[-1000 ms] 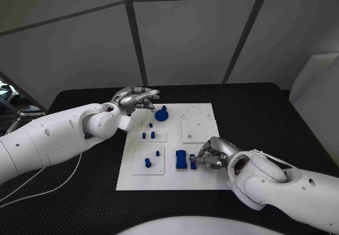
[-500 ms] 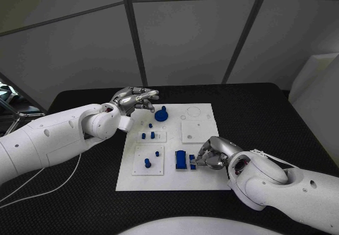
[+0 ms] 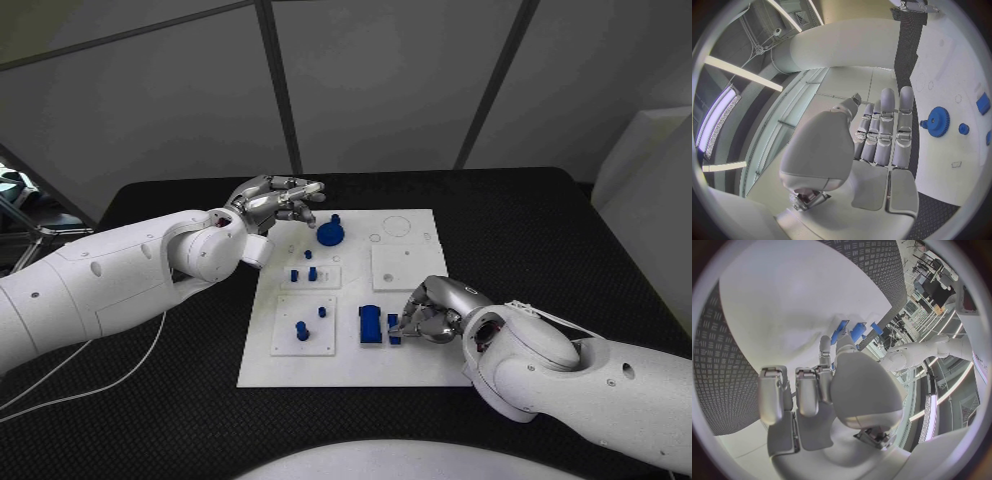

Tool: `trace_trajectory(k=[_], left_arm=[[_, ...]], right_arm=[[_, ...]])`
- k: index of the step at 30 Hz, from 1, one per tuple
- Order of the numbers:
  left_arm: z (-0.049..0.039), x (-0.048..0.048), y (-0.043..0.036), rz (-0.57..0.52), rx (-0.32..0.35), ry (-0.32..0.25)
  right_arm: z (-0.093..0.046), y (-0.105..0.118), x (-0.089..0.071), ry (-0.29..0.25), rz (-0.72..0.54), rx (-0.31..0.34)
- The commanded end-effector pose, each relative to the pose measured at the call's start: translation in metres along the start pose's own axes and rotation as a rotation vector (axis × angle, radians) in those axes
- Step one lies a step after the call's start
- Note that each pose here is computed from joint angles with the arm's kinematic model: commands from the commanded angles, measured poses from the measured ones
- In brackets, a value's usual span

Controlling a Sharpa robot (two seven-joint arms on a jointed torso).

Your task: Assemble the parts on the task board

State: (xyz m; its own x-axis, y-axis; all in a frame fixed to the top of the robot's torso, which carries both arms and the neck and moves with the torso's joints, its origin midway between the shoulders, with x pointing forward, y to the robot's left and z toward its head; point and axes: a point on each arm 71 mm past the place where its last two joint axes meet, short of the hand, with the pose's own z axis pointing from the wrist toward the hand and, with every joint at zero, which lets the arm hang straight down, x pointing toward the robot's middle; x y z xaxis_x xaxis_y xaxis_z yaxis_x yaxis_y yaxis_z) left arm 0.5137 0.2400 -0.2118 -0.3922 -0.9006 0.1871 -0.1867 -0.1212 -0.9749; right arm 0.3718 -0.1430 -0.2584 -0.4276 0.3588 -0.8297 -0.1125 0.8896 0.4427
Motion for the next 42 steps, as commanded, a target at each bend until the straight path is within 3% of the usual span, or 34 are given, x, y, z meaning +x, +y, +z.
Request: trace_trajectory(k=[1,18,22,25,27,29,33,42], left_arm=[[0.0003,0.0012,-0.0014,-0.001,0.005,0.012],[0.0002,0.0011,-0.0013,-0.001,0.004,0.014],[0.0007,0.0010,-0.0010,-0.001,0.003,0.012],[0.0013,0.0015,-0.0008,-0.001,0.004,0.012],[0.0018,0.0017,-0.0007,-0.001,0.006,0.010],[0.0023,0.0016,-0.0008,0.000,0.009,0.006],[0.0030,0.0015,-0.0008,0.003,0.019,-0.006],[0.0048,-0.0050,-0.0039,0.022,0.076,-0.077]], right_arm=[[0.000,0.002,0.001,0.015,-0.050,-0.027],[-0.006,0.006,-0.004,-0.042,-0.038,-0.067],[-0.010,0.006,-0.008,-0.080,-0.018,-0.091],[-0.012,0.005,-0.012,-0.096,0.012,-0.131],[-0.013,0.005,-0.014,-0.085,0.037,-0.207],[-0.010,0.004,-0.019,-0.083,0.071,-0.269],[0.001,-0.006,-0.036,-0.077,0.199,-0.333],[0.045,-0.046,-0.085,-0.123,0.588,-0.314]])
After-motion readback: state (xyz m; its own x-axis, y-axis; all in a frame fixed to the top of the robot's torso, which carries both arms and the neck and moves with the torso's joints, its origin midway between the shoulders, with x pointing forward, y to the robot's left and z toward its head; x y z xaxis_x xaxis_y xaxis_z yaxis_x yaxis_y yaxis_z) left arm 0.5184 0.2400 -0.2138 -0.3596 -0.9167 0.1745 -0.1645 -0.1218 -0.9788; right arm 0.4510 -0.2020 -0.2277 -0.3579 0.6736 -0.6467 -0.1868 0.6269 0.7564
